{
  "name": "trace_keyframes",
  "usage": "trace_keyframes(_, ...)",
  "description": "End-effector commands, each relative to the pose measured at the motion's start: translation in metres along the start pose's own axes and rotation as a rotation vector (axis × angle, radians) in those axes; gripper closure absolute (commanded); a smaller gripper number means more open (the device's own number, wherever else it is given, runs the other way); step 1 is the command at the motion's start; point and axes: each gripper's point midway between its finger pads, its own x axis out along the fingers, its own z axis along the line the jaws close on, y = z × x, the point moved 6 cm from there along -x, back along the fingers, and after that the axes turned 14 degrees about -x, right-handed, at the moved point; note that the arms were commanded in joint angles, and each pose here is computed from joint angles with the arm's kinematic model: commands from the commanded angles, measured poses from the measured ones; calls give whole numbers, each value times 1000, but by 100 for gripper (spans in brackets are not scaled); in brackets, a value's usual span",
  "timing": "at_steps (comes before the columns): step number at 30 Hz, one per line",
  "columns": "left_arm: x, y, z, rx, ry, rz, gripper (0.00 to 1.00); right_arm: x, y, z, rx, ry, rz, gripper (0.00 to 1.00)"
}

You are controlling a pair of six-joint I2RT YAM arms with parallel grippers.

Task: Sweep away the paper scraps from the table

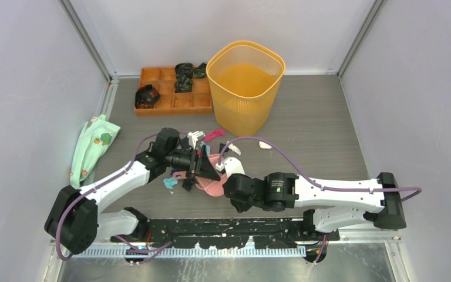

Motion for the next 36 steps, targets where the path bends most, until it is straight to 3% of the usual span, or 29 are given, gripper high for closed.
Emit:
trace_keyframes(1,0,10,-9,48,74,66,35,-12,-10,-2,-21,-22,-80,99)
trace_keyframes(3,2,13,-8,50,79,81,56,-14,-12,-4,-27,-10,-84,99)
trace_keyframes(9,12,20,-12,65,103,116,99,-16,-16,-5,-35,5,-91,99)
trace_keyframes(13,13,17,-18,69,128,91,100,-20,-20,-7,-13,24,-112,97)
trace_keyframes(14,13,15,-20,70,141,75,100,-23,-21,-12,14,54,-128,90)
trace_keyframes(17,14,9,-24,59,155,-12,99,-49,-22,-44,166,245,-199,47)
trace_keyframes(19,13,5,-25,52,173,-95,100,-73,-17,-68,324,362,-273,30)
trace_keyframes(22,7,-3,-34,59,239,-255,99,-106,-2,-94,613,352,-441,26)
trace_keyframes(25,-5,-6,-47,62,346,-400,100,-119,7,-100,813,192,-604,25)
trace_keyframes(30,-31,-7,-64,54,523,-610,100,-128,7,-100,968,-37,-824,27)
trace_keyframes(36,-52,-2,-87,72,653,-691,100,-124,-5,-98,993,-28,-876,27)
